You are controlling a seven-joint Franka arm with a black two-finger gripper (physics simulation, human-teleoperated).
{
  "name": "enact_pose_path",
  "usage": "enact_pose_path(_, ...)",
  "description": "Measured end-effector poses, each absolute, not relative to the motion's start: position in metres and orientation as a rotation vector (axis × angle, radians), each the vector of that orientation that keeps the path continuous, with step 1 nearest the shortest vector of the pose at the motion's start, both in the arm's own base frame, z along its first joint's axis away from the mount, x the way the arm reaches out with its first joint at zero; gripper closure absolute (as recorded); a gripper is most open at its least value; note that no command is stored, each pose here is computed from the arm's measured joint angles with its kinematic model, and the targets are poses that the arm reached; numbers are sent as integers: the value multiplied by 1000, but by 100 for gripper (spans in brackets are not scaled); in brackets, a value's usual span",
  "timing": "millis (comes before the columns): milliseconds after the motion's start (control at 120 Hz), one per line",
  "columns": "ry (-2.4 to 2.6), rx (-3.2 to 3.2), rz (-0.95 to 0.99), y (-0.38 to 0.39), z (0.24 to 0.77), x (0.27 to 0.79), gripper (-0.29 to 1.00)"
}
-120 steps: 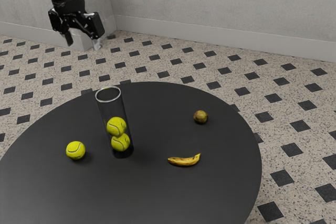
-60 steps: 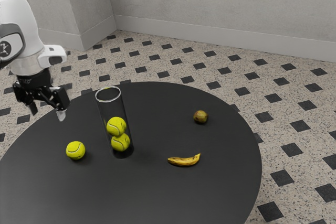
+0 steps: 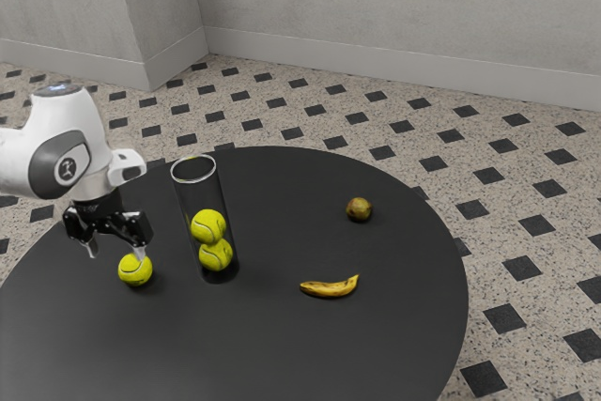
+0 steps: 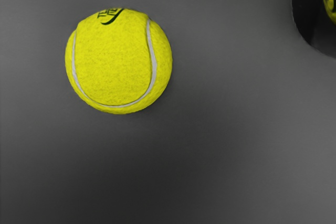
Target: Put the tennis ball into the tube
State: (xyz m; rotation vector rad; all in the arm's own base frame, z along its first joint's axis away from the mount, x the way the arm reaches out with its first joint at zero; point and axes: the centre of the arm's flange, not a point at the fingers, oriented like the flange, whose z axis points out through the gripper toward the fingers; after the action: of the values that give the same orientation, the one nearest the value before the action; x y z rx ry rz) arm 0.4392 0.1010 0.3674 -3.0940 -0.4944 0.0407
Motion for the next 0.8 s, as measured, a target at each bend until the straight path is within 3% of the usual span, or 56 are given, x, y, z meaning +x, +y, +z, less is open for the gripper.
enact_pose_path(350, -519, -3085, -21, 129, 314, 482, 0)
enact_pose_path(800, -480, -3090, -4, 157, 274, 494, 0)
